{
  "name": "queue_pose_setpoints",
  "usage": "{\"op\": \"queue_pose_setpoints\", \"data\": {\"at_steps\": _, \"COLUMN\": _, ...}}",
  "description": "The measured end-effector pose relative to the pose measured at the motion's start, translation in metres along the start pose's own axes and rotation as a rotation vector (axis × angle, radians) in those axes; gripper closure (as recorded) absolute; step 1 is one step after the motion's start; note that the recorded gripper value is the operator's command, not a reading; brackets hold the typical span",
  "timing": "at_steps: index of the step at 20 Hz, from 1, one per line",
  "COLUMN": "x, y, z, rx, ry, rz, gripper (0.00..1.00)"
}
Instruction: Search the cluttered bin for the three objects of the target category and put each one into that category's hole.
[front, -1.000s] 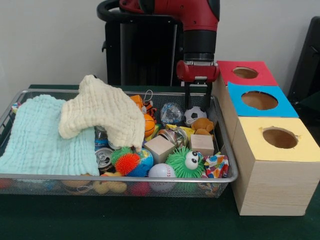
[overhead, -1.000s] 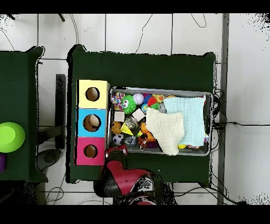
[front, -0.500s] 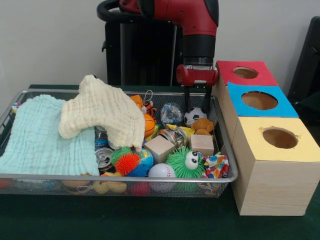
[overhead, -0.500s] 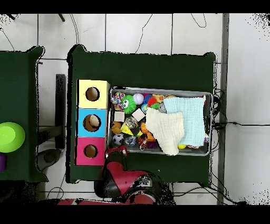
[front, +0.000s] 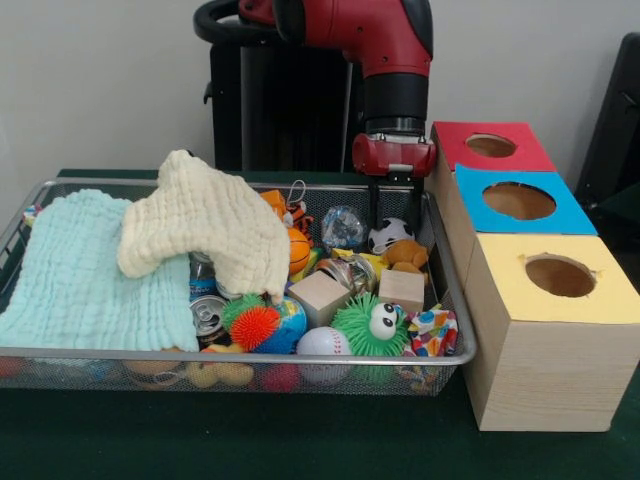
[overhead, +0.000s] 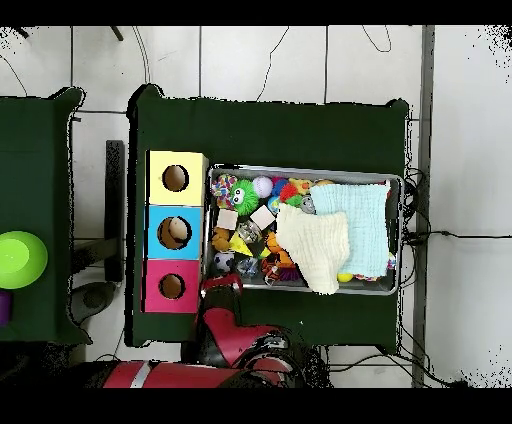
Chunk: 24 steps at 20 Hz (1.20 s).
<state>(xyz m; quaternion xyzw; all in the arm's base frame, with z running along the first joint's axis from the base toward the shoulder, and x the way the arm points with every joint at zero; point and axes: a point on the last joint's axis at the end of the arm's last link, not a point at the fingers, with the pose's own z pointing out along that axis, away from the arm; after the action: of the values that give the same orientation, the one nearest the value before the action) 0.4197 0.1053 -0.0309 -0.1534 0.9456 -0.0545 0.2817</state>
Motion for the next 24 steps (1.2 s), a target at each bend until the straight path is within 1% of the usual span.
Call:
{"op": "queue_pose_setpoints", "data": {"at_steps": 2, "x": 0.000, "y": 0.000, "z": 0.000, "rx": 0.005, "ry": -0.011, "rz": 0.003, "gripper": 0.00}}
{"op": "queue_pose_setpoints", "data": {"at_steps": 10, "x": -0.002, "y": 0.000, "z": 0.001, "rx": 0.010, "ry": -0.015, "rz": 0.010, "gripper": 0.00}}
{"op": "queue_pose_setpoints", "data": {"at_steps": 15, "x": -0.009, "y": -0.003, "z": 0.000, "rx": 0.017, "ry": -0.019, "rz": 0.017, "gripper": 0.00}}
{"op": "queue_pose_setpoints", "data": {"at_steps": 24, "x": -0.025, "y": -0.011, "z": -0.002, "rx": 0.043, "ry": 0.063, "rz": 0.059, "gripper": 0.00}}
